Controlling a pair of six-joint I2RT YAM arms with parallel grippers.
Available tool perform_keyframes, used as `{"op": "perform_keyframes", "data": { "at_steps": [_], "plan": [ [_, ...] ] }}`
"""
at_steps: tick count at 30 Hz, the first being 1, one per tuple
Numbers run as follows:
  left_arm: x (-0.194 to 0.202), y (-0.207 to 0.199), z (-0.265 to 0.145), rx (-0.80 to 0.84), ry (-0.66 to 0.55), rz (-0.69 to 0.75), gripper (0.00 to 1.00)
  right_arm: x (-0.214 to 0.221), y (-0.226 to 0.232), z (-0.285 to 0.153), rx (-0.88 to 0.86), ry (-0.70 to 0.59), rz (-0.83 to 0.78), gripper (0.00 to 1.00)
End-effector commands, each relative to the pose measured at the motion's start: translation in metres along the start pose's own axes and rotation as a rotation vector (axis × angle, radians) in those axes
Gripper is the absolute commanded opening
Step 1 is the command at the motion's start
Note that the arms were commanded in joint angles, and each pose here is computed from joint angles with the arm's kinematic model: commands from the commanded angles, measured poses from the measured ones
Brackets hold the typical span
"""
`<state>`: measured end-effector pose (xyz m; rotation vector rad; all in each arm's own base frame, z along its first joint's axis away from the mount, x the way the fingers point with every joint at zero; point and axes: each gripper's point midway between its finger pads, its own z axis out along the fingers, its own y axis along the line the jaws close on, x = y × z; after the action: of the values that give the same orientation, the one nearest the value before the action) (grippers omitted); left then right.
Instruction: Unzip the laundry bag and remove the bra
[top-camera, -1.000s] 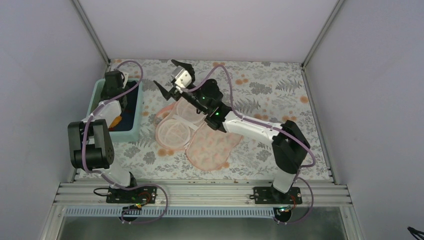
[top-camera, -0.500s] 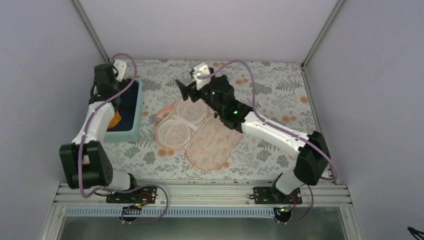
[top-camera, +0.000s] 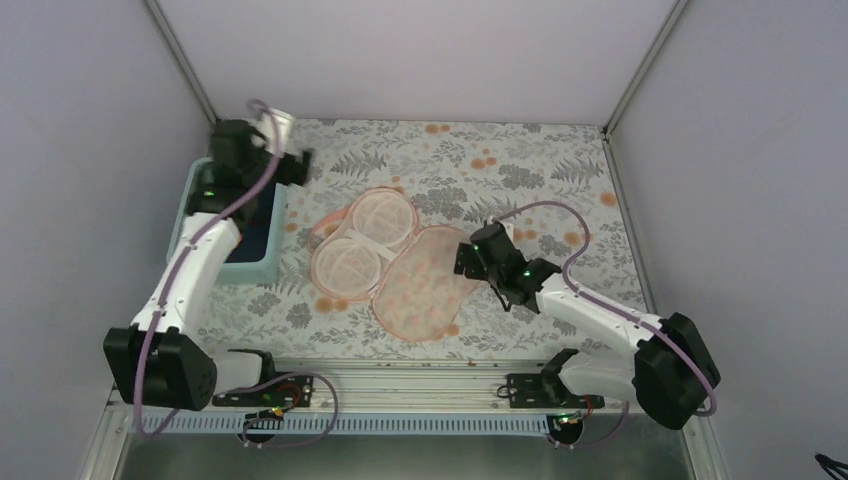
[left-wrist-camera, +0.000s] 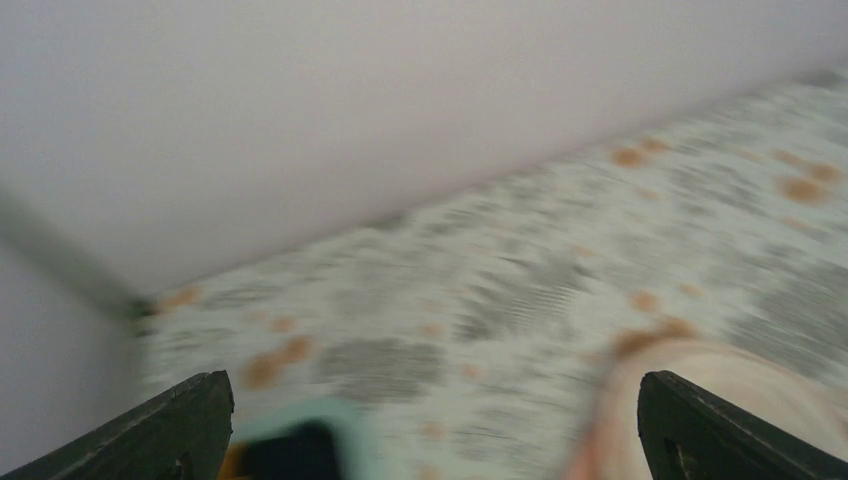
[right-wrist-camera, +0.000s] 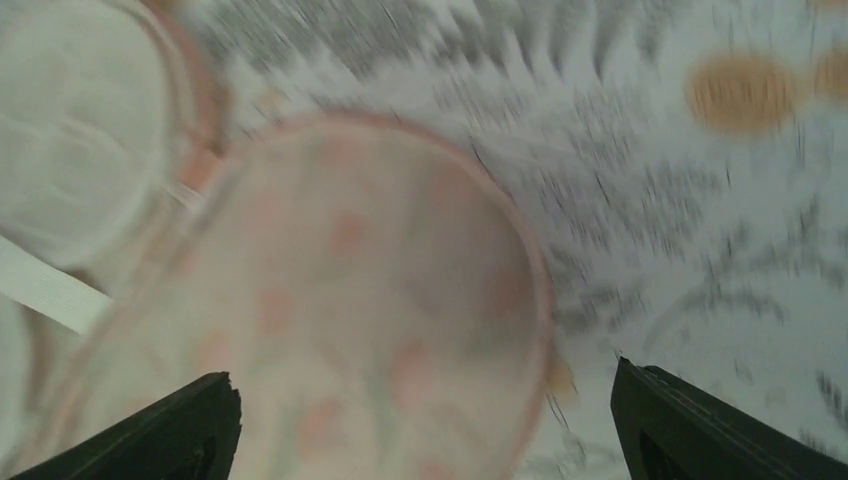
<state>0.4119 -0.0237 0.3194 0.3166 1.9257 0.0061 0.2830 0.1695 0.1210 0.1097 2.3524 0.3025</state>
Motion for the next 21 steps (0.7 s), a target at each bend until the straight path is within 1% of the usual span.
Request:
{"op": "perform_keyframes", "data": {
  "at_steps": [1, 3, 5, 7, 11, 15, 17, 19, 21],
  "plan": [
    [0.057, -0.114, 0.017, 0.249, 0.176, 0.005, 1.0, 0.041, -0.017, 0.011, 0.058, 0.128, 0.169, 0.94],
    [0.08, -0.142, 0.024, 0.314, 0.231, 0.012, 1.0, 0.058, -0.026, 0.018, 0.102, 0.176, 0.183, 0.92],
    [0.101, -0.146, 0.035, 0.299, 0.284, 0.016, 1.0, 0.076, -0.026, 0.027, 0.095, 0.231, 0.183, 0.91],
    [0.129, -0.15, 0.048, 0.291, 0.362, 0.005, 1.0, 0.094, -0.024, 0.036, 0.081, 0.288, 0.185, 0.85],
    [0.171, -0.154, 0.066, 0.288, 0.467, -0.036, 1.0, 0.114, -0.01, 0.046, 0.041, 0.355, 0.172, 0.66],
    [0.2, -0.146, 0.078, 0.247, 0.544, -0.075, 1.0, 0.119, 0.002, 0.048, 0.009, 0.367, 0.183, 0.56],
    [0.21, -0.138, 0.083, 0.222, 0.566, -0.097, 1.0, 0.116, 0.001, 0.048, 0.004, 0.349, 0.201, 0.41],
    [0.219, -0.128, 0.084, 0.205, 0.585, -0.127, 1.0, 0.104, -0.001, 0.048, 0.008, 0.301, 0.218, 0.26],
    [0.224, -0.12, 0.083, 0.194, 0.585, -0.161, 1.0, 0.088, -0.002, 0.045, 0.001, 0.253, 0.225, 0.07]
  ]
}}
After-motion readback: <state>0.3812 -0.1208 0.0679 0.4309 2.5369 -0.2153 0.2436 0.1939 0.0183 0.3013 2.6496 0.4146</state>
